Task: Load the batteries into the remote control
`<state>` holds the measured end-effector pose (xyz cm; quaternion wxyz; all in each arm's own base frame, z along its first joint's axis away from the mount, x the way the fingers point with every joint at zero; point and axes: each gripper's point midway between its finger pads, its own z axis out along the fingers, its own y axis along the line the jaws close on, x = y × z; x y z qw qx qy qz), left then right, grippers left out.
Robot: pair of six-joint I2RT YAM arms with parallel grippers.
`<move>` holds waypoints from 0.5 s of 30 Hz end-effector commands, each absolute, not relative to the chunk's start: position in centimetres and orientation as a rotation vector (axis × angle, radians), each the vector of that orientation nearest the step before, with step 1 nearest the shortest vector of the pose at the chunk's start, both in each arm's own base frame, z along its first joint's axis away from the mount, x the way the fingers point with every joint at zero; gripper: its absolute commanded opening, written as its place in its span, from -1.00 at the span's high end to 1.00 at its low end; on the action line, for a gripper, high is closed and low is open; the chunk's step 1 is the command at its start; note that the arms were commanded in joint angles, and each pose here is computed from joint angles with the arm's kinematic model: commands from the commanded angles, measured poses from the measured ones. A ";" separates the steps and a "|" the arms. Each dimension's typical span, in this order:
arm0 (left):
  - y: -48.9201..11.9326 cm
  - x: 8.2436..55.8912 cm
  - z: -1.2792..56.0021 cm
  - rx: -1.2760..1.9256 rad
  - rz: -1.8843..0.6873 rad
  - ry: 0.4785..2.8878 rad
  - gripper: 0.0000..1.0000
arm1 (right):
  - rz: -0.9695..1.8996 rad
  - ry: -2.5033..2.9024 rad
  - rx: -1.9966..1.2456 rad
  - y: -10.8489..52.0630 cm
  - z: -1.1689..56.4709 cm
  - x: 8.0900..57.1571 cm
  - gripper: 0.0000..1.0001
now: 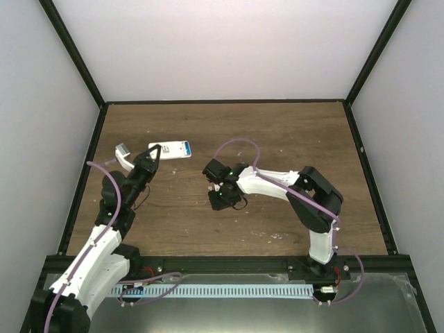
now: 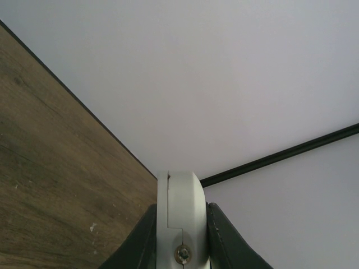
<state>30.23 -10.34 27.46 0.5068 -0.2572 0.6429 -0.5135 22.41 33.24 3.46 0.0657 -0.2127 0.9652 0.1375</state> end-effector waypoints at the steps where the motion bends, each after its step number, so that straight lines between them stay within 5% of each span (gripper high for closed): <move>1: -9.9 30.0 29.3 -0.607 -1.241 1.496 1.00 | 0.382 2.869 -0.662 33.7 3.5 22.9 0.52; 15: -9.8 30.2 29.4 -0.624 -1.244 1.488 1.00 | 0.292 2.904 -0.720 32.7 1.6 21.9 0.65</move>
